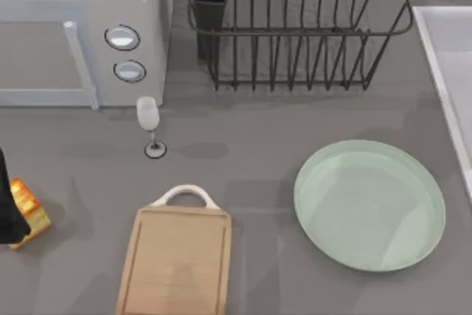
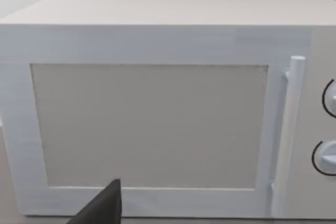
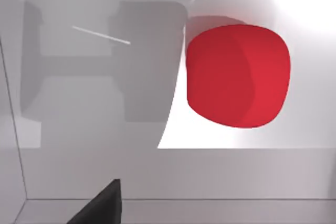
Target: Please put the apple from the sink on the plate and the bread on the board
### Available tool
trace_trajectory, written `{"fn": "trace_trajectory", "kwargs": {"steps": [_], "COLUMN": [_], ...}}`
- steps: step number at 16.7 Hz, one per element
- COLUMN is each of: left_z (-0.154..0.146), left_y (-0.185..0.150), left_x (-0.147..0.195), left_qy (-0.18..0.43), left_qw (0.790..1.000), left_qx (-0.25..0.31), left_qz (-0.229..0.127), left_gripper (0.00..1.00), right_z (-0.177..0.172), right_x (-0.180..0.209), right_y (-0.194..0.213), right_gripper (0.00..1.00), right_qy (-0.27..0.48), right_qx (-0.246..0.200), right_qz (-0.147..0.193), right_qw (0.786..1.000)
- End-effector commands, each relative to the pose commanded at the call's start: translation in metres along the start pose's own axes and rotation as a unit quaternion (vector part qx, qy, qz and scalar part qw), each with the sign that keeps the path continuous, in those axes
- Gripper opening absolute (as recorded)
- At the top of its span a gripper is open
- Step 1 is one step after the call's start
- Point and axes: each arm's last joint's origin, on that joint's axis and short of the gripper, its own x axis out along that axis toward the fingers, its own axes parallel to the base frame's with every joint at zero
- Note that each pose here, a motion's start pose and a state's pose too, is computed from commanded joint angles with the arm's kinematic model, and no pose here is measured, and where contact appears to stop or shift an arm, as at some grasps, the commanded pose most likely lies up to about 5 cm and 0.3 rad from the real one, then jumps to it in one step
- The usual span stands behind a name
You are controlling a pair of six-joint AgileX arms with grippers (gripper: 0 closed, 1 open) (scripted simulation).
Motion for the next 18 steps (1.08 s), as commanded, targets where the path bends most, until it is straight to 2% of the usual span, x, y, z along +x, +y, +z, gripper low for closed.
{"fn": "trace_trajectory", "kwargs": {"steps": [8,18], "left_z": [0.000,0.000], "left_y": [0.000,0.000], "left_x": [0.000,0.000], "left_qy": [0.000,0.000], "left_qw": [1.000,1.000], "left_qx": [0.000,0.000], "left_qz": [0.000,0.000], "left_gripper": [1.00,1.00], "right_z": [0.002,0.003], "right_x": [0.008,0.146], "right_y": [0.001,-0.001], "right_gripper": [1.00,1.00], "right_qy": [0.004,-0.001], "right_qx": [-0.002,0.000], "right_qz": [0.001,0.000], "right_qw": [1.000,1.000]}}
